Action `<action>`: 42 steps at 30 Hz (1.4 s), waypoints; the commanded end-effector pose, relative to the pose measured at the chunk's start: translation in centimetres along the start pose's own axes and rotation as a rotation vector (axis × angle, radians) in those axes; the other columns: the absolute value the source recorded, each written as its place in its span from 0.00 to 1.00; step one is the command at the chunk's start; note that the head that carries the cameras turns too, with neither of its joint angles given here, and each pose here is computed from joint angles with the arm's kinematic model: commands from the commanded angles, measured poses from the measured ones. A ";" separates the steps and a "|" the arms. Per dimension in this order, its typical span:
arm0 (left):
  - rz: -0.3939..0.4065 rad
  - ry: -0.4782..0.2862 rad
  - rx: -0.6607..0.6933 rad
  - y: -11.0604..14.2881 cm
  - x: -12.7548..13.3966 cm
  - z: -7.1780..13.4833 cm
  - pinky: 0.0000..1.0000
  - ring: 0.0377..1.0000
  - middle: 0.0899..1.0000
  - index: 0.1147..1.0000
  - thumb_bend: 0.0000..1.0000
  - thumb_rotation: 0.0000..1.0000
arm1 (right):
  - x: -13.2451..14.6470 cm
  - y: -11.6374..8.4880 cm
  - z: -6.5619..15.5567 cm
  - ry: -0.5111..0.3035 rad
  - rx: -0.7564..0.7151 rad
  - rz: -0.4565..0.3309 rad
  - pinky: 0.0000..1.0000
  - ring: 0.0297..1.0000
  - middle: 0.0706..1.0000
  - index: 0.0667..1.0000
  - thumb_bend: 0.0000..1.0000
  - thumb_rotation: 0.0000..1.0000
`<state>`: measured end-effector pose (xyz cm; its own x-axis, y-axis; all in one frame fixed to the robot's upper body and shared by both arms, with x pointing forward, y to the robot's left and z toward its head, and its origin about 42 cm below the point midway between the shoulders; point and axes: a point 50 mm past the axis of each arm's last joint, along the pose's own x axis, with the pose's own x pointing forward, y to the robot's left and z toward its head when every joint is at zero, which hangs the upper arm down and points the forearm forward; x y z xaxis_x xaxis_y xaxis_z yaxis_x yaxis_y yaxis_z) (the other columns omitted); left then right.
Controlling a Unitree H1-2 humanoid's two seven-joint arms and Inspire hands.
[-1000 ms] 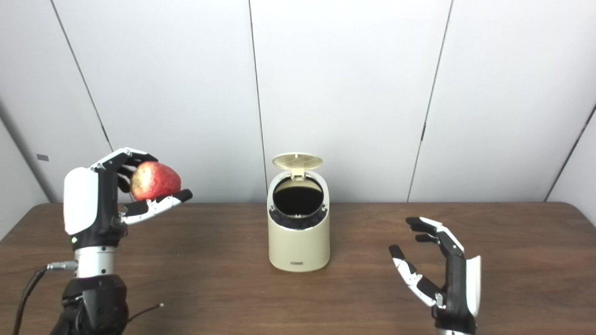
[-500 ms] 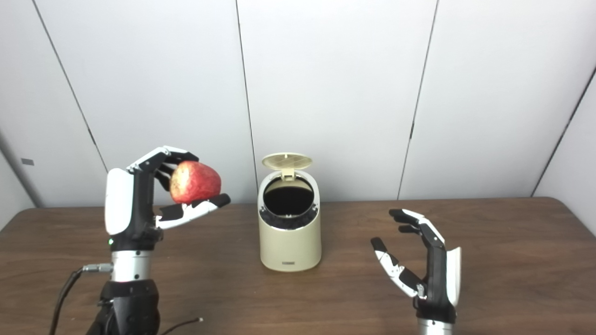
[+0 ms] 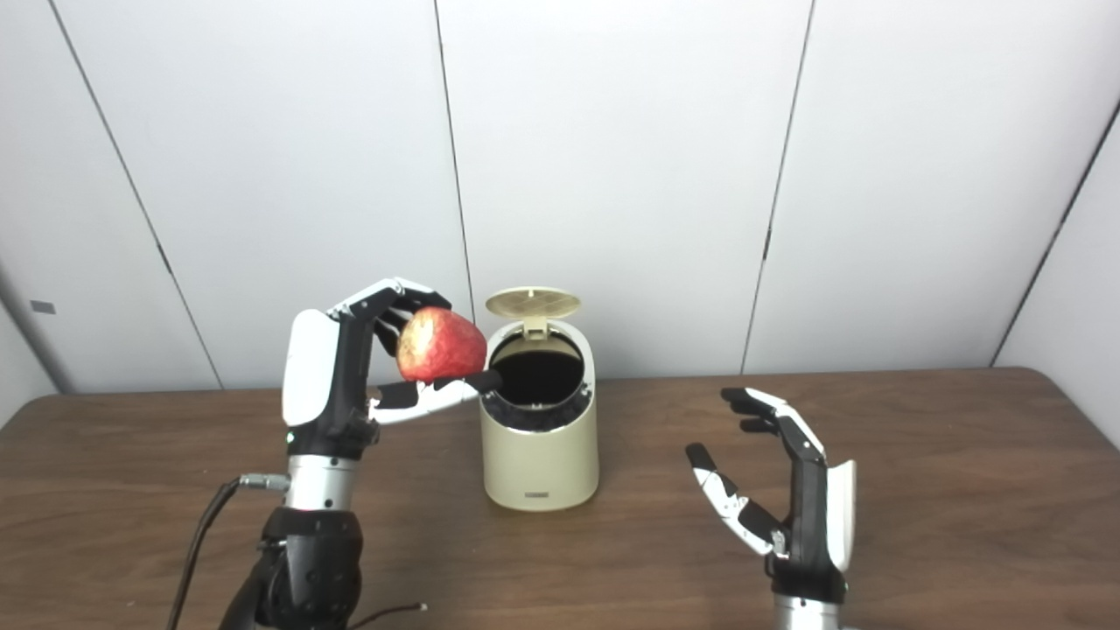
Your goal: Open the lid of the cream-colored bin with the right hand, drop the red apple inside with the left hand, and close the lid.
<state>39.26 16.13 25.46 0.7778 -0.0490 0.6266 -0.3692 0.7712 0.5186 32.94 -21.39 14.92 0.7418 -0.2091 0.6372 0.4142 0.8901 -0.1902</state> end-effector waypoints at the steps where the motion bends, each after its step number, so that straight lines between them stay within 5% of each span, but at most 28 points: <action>1: 0.039 -0.043 -0.004 0.0 2.3 1.2 0.31 0.39 0.41 0.46 0.50 0.00 | -3.6 0.8 -1.4 0.085 0.000 0.032 0.57 0.65 0.65 0.62 0.30 0.20; 23: -0.035 0.074 0.061 -4.8 4.3 -2.9 0.24 0.34 0.41 0.48 0.50 0.00 | -3.7 1.3 -1.0 0.078 -0.005 0.029 0.56 0.65 0.65 0.61 0.29 0.25; 42: -0.038 0.067 0.023 -5.2 4.2 -2.0 0.26 0.36 0.41 0.46 0.50 0.00 | -3.4 1.9 -1.1 0.079 -0.012 0.024 0.55 0.65 0.65 0.61 0.29 0.26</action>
<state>45.12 14.15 21.75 0.8629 0.0035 0.5054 -0.3372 0.7488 0.5707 33.41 -20.49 15.03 0.7284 -0.2202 0.6488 0.4344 0.8807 -0.1888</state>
